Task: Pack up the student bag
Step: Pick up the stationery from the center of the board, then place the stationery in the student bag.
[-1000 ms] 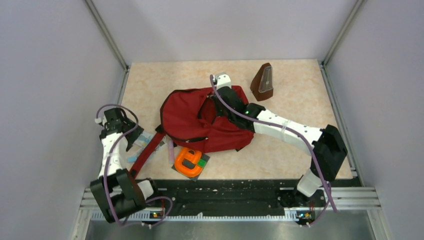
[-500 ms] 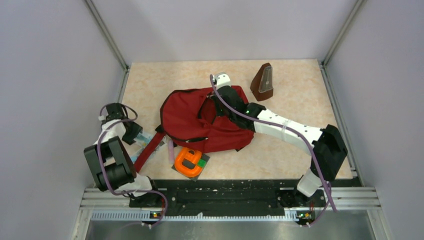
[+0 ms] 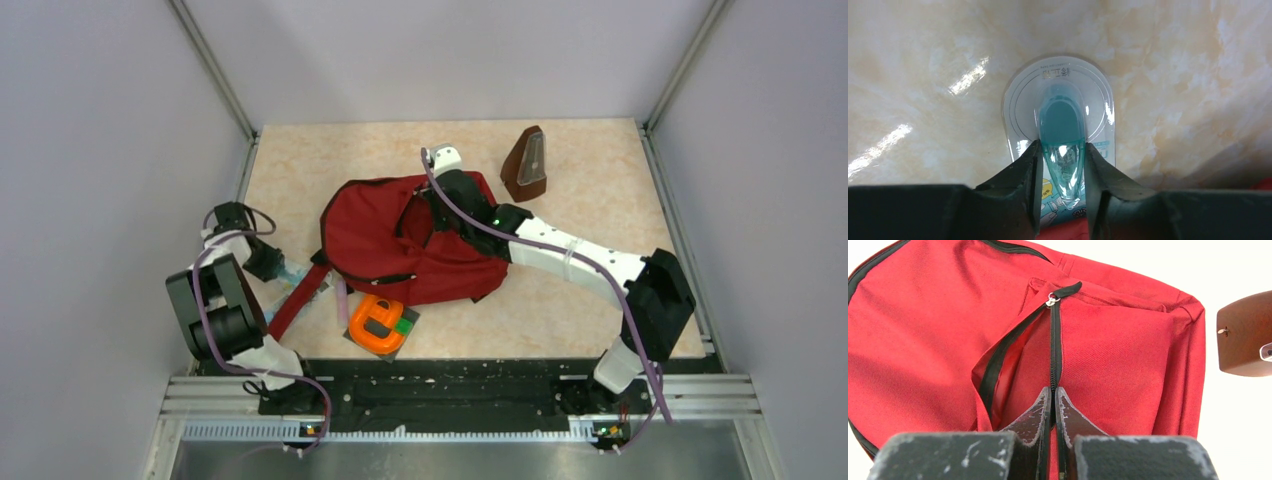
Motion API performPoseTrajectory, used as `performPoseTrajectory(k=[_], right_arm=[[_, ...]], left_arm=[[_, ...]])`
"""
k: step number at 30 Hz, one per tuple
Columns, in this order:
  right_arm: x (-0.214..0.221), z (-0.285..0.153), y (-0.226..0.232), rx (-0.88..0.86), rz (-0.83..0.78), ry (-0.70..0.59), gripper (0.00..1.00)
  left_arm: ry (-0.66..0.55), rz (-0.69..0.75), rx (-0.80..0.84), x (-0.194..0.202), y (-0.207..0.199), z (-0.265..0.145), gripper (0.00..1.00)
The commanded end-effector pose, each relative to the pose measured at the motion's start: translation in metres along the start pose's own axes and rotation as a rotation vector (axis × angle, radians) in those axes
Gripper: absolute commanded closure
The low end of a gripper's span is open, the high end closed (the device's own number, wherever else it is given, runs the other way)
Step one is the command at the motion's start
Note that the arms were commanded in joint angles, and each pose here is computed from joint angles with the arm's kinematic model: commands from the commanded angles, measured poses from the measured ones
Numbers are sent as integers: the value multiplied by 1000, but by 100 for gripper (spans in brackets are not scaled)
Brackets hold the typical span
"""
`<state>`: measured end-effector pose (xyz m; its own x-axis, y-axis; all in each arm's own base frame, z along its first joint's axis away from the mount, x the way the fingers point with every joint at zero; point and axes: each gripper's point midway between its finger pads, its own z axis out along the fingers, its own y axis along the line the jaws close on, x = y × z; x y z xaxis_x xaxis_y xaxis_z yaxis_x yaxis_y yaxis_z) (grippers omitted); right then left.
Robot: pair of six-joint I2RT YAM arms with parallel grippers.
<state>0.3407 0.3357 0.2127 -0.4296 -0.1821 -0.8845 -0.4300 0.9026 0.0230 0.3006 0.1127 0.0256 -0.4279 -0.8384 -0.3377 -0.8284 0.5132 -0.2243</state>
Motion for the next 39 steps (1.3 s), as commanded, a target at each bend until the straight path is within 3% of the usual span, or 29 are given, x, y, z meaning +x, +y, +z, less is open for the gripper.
performPoseTrajectory(k=[1, 8, 14, 18, 27, 34, 39], right_arm=[[-43, -5, 3, -29, 41, -116, 100], [-43, -7, -2, -28, 3, -118, 100], [-50, -7, -3, -25, 10, -137, 100], [-52, -8, -4, -17, 12, -144, 100], [-48, -12, -7, -11, 9, -126, 100], [-48, -16, -5, -29, 17, -132, 100], [-47, -21, -3, -50, 49, -130, 100]], left_arm=[[-12, -3, 1, -8, -3, 10, 79], [-226, 14, 9, -52, -7, -40, 100], [-475, 82, 10, -104, -11, -118, 100], [-521, 138, 59, -108, -17, -152, 100], [-437, 230, 313, -55, -55, -203, 100], [-312, 389, 500, 16, -131, -232, 100], [-153, 518, 652, 69, -180, -255, 100]])
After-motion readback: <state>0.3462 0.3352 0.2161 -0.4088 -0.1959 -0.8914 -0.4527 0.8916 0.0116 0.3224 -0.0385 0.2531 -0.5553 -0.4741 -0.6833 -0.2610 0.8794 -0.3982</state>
